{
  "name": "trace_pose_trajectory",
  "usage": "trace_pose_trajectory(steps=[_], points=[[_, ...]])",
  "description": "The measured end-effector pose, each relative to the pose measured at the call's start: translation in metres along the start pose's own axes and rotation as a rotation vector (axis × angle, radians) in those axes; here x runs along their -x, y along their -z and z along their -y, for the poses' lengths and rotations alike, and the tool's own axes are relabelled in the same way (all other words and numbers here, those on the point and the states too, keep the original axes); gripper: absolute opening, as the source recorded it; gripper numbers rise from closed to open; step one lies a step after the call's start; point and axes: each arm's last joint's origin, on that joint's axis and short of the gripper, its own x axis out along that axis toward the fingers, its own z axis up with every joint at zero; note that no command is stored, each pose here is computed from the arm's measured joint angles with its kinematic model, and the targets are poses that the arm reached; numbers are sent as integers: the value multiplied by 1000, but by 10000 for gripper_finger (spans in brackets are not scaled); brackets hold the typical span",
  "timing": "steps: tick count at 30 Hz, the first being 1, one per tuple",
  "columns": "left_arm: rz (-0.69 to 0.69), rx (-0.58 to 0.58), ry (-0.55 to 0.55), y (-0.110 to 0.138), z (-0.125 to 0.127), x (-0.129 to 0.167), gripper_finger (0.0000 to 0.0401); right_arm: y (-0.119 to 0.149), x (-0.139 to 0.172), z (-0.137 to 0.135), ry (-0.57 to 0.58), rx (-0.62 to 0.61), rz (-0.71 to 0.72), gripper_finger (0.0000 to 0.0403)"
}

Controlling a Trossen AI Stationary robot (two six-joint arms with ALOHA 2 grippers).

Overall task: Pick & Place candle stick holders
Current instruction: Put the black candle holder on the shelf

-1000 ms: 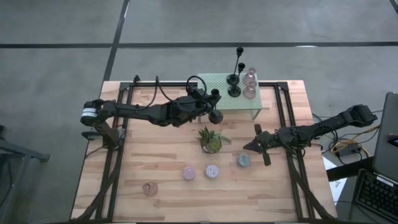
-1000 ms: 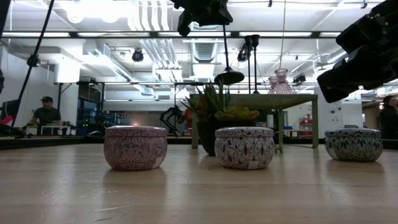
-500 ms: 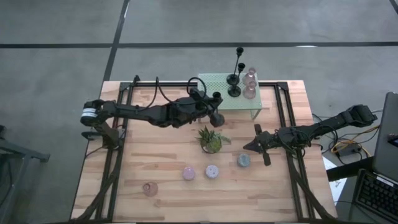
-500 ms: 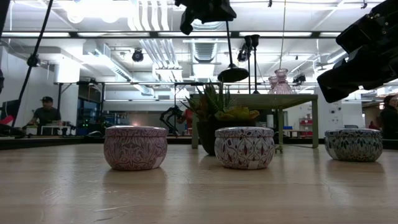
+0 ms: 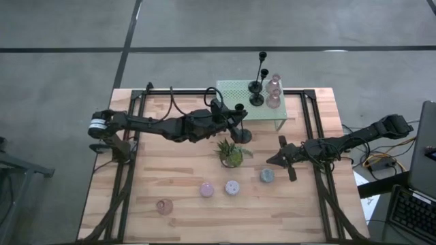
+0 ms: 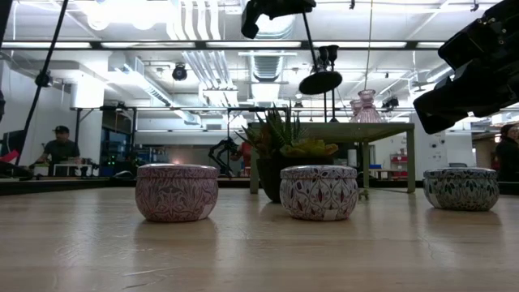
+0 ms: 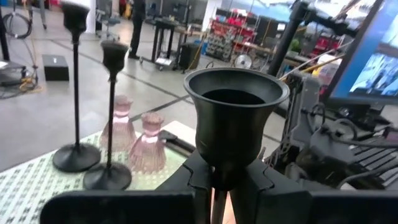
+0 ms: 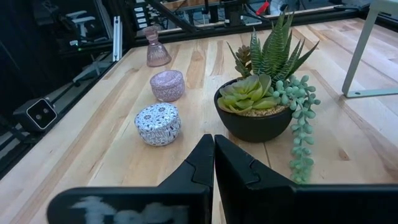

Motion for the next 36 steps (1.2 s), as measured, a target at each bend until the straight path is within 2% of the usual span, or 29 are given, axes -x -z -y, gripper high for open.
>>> trace_pose_trajectory(steps=[6, 11, 16, 19, 25, 30, 36], points=[[58, -2, -3, -7, -7, -8, 32, 0, 0, 0, 0, 0, 0, 9], [48, -51, 24, -4, 0, -29, 32, 0, 0, 0, 0, 0, 0, 9], [35, -166, -5, -22, 9, -52, 32, 0, 0, 0, 2, 0, 0, 9], [24, -144, -36, -31, 7, -65, 32, 0, 0, 0, 1, 0, 0, 9], [29, -135, -47, -29, 5, -87, 32, 0, 0, 0, 1, 0, -2, 9], [6, -137, -75, -16, -2, -104, 32, 1, 0, 0, 2, 1, -9, 9], [2, -123, -97, -11, -13, -112, 34, 1, 0, 0, 2, 1, -11, 9]])
